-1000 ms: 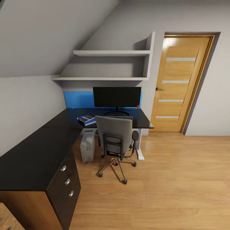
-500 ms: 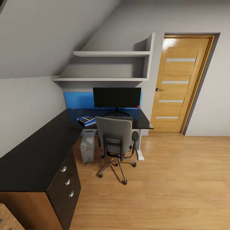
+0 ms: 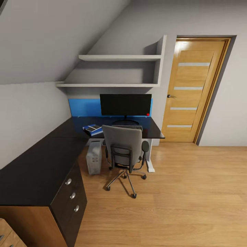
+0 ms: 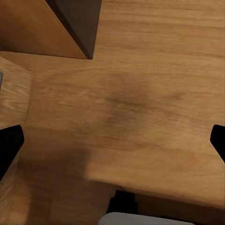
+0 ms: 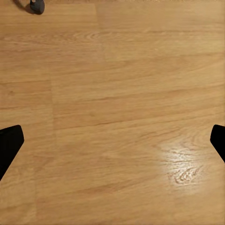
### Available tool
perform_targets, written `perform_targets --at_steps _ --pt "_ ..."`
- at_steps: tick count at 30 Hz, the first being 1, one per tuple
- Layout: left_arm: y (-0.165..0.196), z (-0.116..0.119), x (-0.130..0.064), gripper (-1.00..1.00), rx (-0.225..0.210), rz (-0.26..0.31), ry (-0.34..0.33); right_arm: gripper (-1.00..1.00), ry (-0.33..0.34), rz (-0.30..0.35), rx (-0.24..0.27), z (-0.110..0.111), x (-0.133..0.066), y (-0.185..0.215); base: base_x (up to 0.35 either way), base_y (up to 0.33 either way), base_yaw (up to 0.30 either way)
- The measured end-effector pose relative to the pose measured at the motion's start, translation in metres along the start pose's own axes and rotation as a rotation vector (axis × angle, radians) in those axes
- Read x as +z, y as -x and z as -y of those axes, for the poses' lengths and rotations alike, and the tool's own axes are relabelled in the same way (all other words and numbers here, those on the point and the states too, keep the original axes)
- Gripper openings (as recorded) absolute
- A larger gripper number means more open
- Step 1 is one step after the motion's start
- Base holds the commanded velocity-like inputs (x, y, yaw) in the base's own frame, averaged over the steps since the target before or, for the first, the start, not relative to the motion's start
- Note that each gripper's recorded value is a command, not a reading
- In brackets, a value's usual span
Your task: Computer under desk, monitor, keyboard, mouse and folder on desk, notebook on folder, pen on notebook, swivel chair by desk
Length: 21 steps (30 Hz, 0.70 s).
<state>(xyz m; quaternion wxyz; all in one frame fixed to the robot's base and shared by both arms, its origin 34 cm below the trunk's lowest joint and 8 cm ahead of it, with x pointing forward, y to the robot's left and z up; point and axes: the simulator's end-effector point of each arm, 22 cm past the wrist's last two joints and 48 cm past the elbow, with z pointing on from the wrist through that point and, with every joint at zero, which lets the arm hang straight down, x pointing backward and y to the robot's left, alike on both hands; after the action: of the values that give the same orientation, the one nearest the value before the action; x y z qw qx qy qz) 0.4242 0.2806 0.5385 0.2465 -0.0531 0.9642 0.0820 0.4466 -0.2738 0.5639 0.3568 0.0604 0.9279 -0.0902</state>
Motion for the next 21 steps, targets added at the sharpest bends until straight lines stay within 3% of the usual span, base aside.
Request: perform_targets --at_steps 21 --pt "-0.0001 0.0031 -0.0004 1.0 0.003 0.0 -0.005 1.0 0.0 0.0 0.0 0.0001 0.0 0.0001 0.0 0.0 0.0"
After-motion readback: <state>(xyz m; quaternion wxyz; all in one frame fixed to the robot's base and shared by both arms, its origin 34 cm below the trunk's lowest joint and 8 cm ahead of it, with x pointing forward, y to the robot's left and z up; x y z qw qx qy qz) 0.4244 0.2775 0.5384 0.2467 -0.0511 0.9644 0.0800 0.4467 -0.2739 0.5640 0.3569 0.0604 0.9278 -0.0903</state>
